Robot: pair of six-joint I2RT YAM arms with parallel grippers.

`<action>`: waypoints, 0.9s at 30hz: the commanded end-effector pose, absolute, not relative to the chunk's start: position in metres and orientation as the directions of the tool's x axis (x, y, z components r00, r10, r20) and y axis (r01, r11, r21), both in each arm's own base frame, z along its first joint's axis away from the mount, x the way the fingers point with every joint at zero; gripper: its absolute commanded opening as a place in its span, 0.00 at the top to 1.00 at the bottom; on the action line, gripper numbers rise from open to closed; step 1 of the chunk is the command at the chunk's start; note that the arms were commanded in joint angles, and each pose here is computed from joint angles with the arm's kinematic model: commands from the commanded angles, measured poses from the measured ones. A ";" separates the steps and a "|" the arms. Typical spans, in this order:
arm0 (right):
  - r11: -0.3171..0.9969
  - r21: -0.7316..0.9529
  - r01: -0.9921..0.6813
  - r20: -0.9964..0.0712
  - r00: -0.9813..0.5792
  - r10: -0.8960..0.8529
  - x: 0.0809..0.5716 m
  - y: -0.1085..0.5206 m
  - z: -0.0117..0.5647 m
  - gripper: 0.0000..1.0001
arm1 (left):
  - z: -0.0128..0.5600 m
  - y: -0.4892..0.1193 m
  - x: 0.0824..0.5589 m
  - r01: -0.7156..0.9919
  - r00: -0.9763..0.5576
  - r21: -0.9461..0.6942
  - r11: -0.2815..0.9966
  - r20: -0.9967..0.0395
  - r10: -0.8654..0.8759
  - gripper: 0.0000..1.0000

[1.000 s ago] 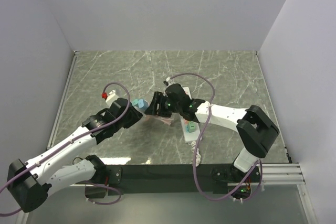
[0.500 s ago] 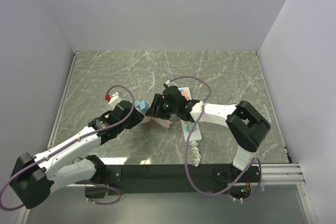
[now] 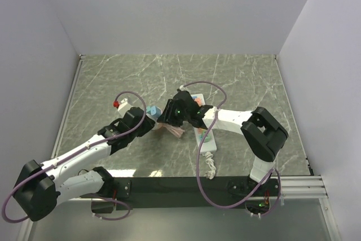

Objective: Pull the plug off the socket

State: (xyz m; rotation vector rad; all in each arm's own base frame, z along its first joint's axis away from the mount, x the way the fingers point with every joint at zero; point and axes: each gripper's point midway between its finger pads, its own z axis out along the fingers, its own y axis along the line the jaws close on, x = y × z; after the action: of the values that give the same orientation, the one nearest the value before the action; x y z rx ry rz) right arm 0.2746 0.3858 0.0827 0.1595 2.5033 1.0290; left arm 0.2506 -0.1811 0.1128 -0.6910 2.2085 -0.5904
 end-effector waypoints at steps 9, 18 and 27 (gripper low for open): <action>0.919 0.393 0.015 -0.496 -0.838 0.225 0.310 0.334 0.045 1.00 | 0.212 -0.207 0.280 -0.139 -0.523 -0.747 0.650 -0.502 -0.689 1.00; 0.859 0.506 -0.078 -0.523 -0.820 0.234 0.300 0.334 0.061 1.00 | 0.210 -0.167 0.295 -0.101 -0.520 -0.793 0.602 -0.474 -0.711 1.00; 0.827 0.559 -0.055 -0.516 -0.804 0.295 0.309 0.325 0.093 1.00 | 0.212 -0.098 0.313 -0.240 -0.451 -0.624 0.744 -0.607 -0.655 1.00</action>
State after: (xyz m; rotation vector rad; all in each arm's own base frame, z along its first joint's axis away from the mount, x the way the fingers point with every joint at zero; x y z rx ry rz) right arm 0.3000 0.3465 0.0745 0.1392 2.4317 0.8067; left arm 0.2946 -0.1409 0.1907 -0.6877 2.0780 -0.7589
